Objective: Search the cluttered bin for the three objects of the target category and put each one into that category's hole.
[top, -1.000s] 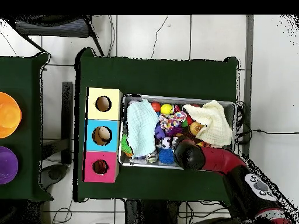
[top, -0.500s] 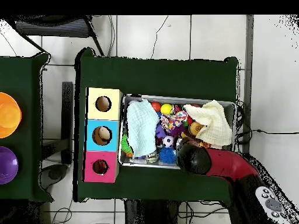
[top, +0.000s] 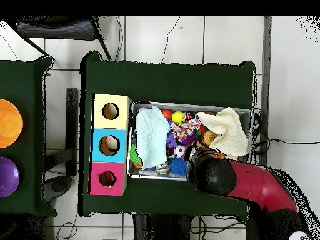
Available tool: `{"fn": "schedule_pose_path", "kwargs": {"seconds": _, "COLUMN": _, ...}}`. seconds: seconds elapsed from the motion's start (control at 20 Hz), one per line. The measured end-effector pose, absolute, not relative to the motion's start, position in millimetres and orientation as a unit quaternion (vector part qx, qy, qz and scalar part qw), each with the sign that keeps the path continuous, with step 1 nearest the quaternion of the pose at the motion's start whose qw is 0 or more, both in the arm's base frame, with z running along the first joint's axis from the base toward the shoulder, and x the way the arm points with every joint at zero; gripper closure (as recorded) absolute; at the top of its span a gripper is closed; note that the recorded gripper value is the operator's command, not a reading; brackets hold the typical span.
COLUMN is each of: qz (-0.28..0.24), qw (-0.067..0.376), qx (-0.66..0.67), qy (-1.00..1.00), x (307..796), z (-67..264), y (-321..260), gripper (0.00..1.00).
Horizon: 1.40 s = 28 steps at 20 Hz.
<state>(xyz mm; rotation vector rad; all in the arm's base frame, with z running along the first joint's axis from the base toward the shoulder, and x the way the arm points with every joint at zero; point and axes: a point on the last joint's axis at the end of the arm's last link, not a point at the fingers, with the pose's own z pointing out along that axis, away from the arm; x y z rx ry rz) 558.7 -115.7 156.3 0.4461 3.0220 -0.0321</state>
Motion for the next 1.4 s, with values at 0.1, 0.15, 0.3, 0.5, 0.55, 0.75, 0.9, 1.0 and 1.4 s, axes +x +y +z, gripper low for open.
{"fn": "schedule_pose_path", "kwargs": {"seconds": 0.1, "qz": -0.005, "qw": 0.047, "qx": 0.150, "qy": 0.988, "x": 560, "z": 163, "y": -110, "gripper": 1.00}}
{"fn": "schedule_pose_path", "kwargs": {"seconds": 0.15, "qz": 0.002, "qw": 0.050, "qx": 0.156, "qy": 0.987, "x": 560, "z": 169, "y": -104, "gripper": 1.00}}
{"fn": "schedule_pose_path", "kwargs": {"seconds": 0.3, "qz": 0.016, "qw": 0.049, "qx": 0.167, "qy": 0.985, "x": 556, "z": 177, "y": -90, "gripper": 1.00}}
{"fn": "schedule_pose_path", "kwargs": {"seconds": 0.5, "qz": 0.032, "qw": 0.038, "qx": 0.175, "qy": 0.983, "x": 540, "z": 181, "y": -63, "gripper": 1.00}}
{"fn": "schedule_pose_path", "kwargs": {"seconds": 0.55, "qz": 0.035, "qw": 0.034, "qx": 0.174, "qy": 0.983, "x": 536, "z": 181, "y": -55, "gripper": 1.00}}
{"fn": "schedule_pose_path", "kwargs": {"seconds": 0.75, "qz": 0.041, "qw": 0.021, "qx": 0.156, "qy": 0.987, "x": 520, "z": 184, "y": -17, "gripper": 1.00}}
{"fn": "schedule_pose_path", "kwargs": {"seconds": 0.9, "qz": 0.039, "qw": 0.017, "qx": 0.132, "qy": 0.990, "x": 508, "z": 190, "y": 18, "gripper": 1.00}}
{"fn": "schedule_pose_path", "kwargs": {"seconds": 1.0, "qz": 0.038, "qw": 0.015, "qx": 0.115, "qy": 0.992, "x": 500, "z": 194, "y": 41, "gripper": 1.00}}
{"fn": "schedule_pose_path", "kwargs": {"seconds": 1.4, "qz": 0.039, "qw": 0.016, "qx": 0.067, "qy": 0.997, "x": 472, "z": 210, "y": 128, "gripper": 1.00}}
